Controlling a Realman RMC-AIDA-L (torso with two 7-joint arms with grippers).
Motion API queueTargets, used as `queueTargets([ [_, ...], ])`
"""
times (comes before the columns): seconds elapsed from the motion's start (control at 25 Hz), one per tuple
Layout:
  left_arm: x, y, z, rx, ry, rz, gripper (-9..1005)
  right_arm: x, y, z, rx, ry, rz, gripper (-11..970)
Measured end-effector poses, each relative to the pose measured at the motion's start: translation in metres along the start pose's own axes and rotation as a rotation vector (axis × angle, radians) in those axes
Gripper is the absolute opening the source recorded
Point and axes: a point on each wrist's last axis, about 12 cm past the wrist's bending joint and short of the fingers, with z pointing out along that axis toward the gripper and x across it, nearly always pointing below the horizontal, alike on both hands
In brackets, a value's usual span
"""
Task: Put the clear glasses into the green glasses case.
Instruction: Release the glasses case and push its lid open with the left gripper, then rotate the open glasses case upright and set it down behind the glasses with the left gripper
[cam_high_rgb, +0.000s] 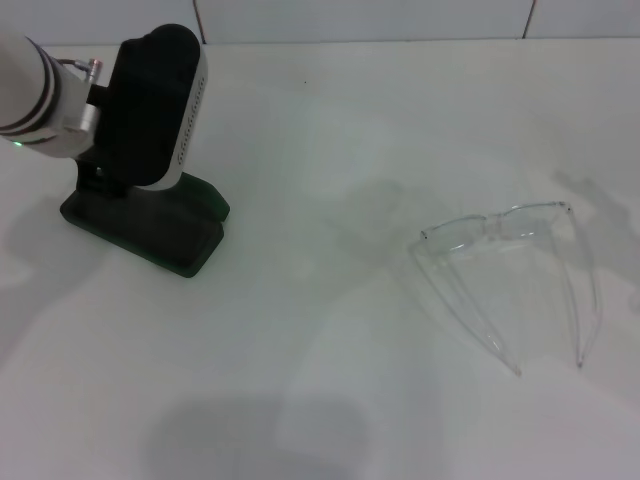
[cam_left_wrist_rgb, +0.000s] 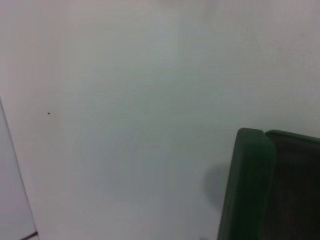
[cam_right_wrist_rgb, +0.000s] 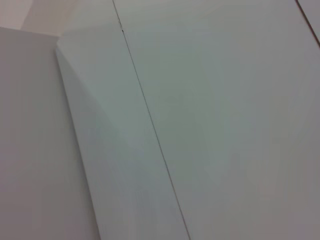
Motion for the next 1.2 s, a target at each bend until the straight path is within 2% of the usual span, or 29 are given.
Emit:
queueTargets([
  [0.68, -0.0041, 0.001, 0.0097, 0.008, 0.004, 0.02, 474, -0.0008, -0.0009, 0.0005, 0.005, -0.007, -0.002, 858],
  [1.0, -0.005, 0.0021, 0.0086, 0.004, 0.003, 0.021, 188, -0.0015, -0.0012, -0.0008, 0.012, -0.013, -0.004, 857],
  [1.2, -0.0072, 0.0051, 0.0029, -0.014, -0.003, 0.022, 187, -0.0022, -0.0017, -0.0017, 0.019, -0.019, -0.007, 856],
])
